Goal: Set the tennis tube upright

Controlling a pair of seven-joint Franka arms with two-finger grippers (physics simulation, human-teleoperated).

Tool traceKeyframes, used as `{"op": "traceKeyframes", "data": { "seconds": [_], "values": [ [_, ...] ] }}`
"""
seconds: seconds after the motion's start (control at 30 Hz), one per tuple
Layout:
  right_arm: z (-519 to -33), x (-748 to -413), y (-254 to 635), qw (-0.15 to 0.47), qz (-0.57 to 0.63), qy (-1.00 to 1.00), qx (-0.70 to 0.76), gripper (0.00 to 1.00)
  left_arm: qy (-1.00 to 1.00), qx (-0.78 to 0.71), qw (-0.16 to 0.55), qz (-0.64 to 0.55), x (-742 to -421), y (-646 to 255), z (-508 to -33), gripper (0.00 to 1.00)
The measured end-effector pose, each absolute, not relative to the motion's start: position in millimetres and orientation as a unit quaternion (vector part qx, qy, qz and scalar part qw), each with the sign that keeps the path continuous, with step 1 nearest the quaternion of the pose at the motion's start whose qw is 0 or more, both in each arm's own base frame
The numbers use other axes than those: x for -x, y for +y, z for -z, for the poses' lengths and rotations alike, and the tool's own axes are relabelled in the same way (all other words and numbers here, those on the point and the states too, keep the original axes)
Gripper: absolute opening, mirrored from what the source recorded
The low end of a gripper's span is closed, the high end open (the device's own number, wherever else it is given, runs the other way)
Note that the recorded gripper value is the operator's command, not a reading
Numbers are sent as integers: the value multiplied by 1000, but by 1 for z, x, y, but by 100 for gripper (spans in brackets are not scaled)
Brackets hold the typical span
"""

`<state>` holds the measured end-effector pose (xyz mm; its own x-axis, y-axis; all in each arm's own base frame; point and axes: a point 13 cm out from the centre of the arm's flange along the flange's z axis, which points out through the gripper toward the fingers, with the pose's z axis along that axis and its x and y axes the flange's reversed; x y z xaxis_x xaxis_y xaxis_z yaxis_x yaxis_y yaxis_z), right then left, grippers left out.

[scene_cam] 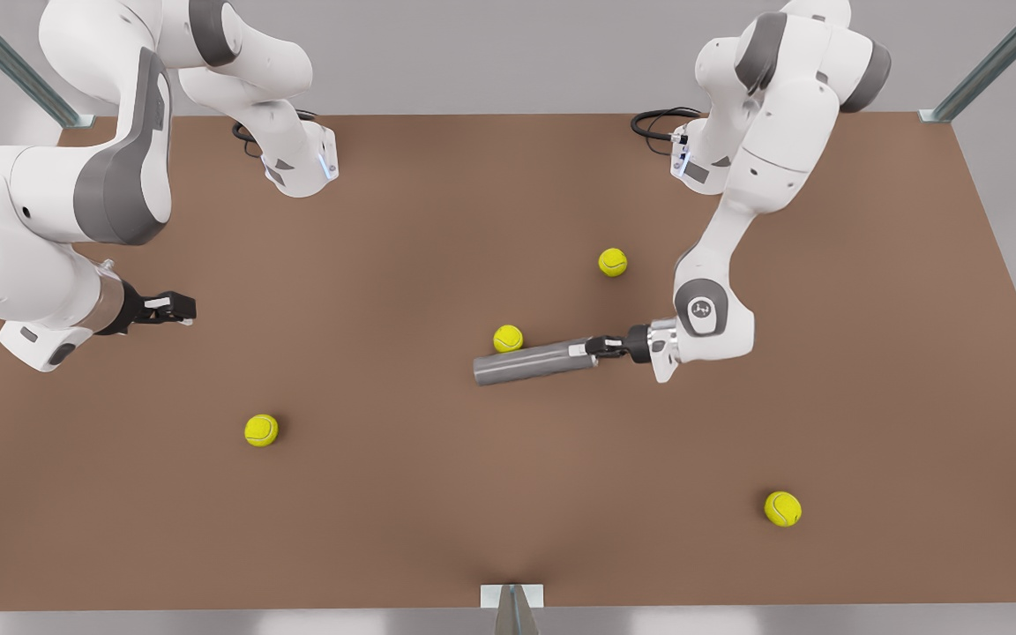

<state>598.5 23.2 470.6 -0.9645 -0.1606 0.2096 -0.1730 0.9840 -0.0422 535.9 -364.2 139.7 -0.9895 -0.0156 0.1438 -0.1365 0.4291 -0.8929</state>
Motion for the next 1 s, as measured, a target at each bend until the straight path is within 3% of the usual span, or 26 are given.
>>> {"op": "traceKeyframes", "data": {
  "seconds": [0.3, 0.6, 0.83, 1.0],
  "values": [
    [-471, -599, 24, 103, -30, -991, -84, 100, -877, 46, 35, -476, -564, -355, -191, 21],
    [-471, -599, 23, 102, -31, -991, -83, 100, -922, 94, 4, -375, -594, -291, -232, 21],
    [-471, -599, 20, 102, -30, -991, -80, 100, -950, 112, -45, -289, -618, -237, -295, 21],
    [-471, -599, 20, 102, -30, -991, -81, 100, -967, 122, -47, -217, -620, -212, -303, 21]
  ]
}}
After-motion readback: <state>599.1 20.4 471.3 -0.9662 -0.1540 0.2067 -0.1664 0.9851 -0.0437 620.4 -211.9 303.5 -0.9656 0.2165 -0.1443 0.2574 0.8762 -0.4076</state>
